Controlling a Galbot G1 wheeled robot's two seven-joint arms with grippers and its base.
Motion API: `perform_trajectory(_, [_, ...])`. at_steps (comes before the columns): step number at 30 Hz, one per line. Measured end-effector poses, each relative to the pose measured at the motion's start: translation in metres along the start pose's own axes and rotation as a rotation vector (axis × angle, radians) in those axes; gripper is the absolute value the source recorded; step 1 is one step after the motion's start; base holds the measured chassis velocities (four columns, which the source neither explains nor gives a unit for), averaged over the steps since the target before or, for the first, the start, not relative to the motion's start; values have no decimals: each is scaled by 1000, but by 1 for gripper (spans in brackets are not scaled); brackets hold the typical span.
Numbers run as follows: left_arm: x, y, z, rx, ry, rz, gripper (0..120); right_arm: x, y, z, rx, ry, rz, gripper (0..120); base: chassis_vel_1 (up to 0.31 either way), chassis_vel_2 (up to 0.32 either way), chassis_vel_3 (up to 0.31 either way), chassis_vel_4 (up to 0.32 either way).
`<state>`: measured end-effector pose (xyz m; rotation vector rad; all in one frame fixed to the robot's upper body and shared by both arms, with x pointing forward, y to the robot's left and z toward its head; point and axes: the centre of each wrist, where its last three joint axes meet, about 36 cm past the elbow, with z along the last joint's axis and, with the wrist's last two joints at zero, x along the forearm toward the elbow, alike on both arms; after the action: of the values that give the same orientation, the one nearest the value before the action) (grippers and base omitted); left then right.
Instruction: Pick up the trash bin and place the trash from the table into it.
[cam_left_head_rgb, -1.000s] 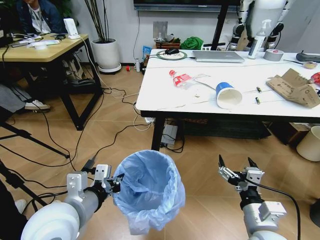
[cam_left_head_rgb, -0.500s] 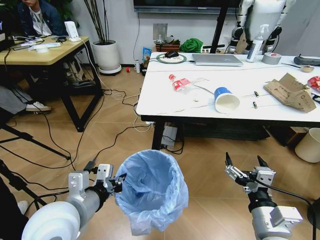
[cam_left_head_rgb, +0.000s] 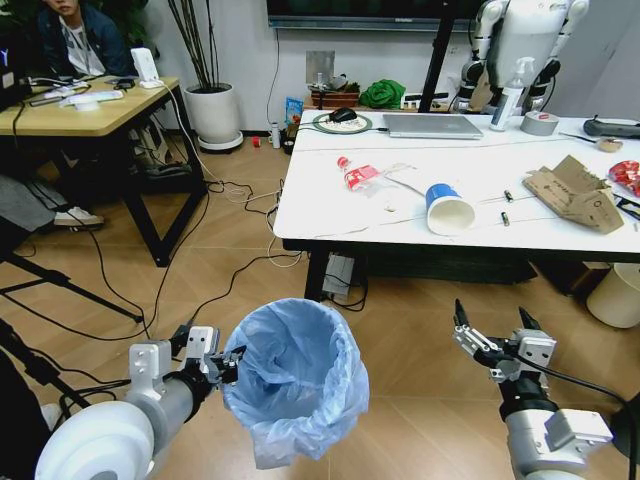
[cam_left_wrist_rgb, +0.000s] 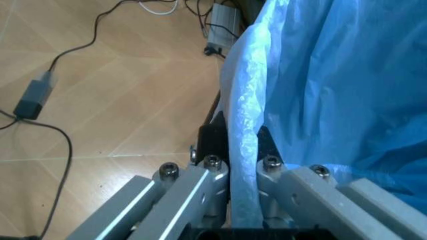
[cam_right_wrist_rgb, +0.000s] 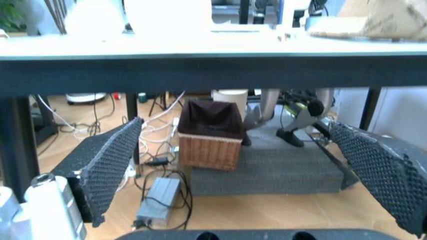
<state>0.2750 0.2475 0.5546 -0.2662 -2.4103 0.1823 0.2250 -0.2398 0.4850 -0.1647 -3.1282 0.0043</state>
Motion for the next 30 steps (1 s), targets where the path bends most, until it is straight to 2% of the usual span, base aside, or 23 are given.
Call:
perform_trajectory(14, [0,1,1,1,9,-6,0,3,-1,-21,-53,-19,8,100,0,0,0,0])
perform_trajectory(30, [1,2,2,0,23,-13,0,1,-6,-25,-71,-24,22,100,0,0,0,0])
